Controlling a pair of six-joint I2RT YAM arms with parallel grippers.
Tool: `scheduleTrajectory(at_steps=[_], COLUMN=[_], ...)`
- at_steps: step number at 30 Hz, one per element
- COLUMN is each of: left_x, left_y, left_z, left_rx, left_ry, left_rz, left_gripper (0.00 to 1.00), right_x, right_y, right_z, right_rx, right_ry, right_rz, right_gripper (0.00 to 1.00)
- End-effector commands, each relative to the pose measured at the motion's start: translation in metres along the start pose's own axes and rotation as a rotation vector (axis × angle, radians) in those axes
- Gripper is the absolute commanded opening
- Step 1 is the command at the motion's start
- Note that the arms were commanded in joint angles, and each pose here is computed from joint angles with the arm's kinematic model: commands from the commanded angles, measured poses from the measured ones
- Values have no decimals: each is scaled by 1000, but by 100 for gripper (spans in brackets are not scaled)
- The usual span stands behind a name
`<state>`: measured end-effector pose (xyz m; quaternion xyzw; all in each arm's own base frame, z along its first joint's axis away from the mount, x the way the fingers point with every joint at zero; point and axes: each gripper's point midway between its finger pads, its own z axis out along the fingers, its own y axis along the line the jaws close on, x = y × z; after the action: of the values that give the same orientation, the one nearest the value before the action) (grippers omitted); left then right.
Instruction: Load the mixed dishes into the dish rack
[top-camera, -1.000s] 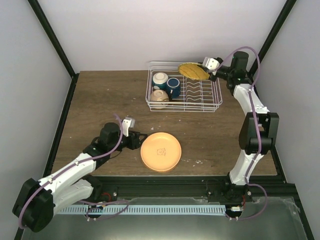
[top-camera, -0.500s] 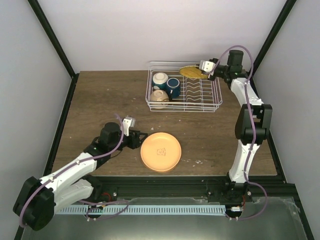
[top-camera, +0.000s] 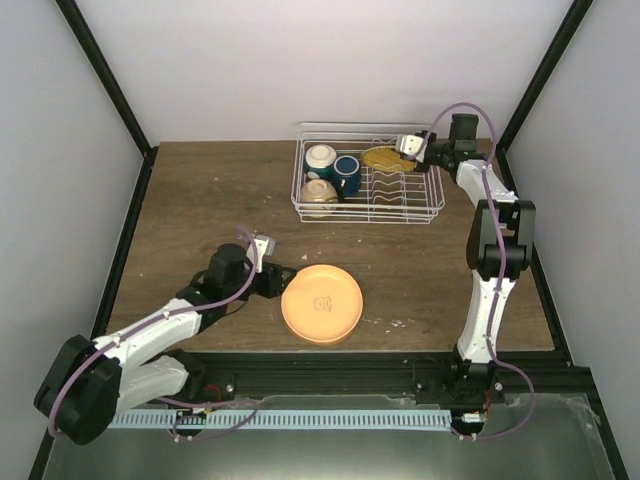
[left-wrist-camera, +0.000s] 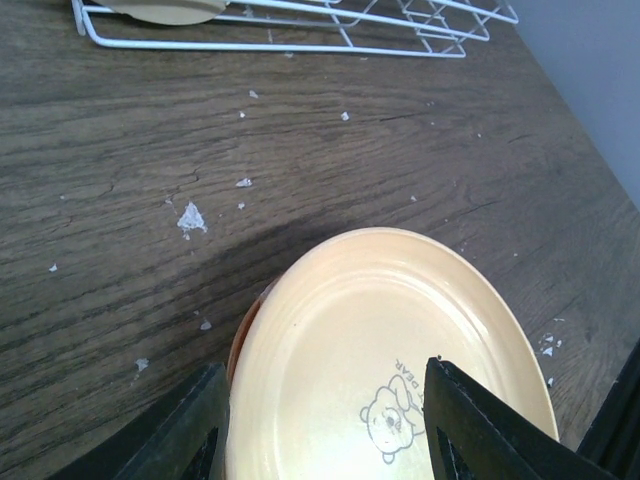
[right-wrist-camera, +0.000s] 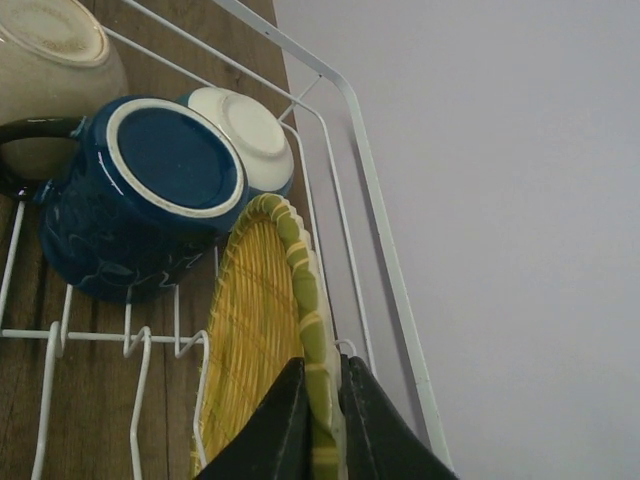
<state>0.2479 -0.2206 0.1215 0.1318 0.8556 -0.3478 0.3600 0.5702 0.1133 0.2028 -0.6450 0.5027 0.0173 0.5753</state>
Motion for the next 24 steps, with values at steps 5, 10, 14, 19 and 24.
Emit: scheduleTrajectory(at_steps=[5, 10, 14, 19, 24], left_x=[-5, -2, -1, -1, 5], left_y=[-1, -1, -1, -3, 9], left_z=[5, 2, -3, -7, -5], left_rx=[8, 10, 14, 18, -43], left_ry=[-16, -16, -29, -38, -15], left_rz=[12, 8, 7, 11, 9], left_gripper=[56, 56, 56, 56, 56], right_x=[-9, -18, -33, -50, -89], right_y=[-14, -7, 3, 17, 2], right_z=[-11, -18, -32, -51, -83], right_rx=[96, 94, 110, 115, 216], right_ry=[-21, -23, -23, 1, -17], right_rz=[-55, -56, -65, -42, 53], right_gripper=[33, 66, 82, 90, 94])
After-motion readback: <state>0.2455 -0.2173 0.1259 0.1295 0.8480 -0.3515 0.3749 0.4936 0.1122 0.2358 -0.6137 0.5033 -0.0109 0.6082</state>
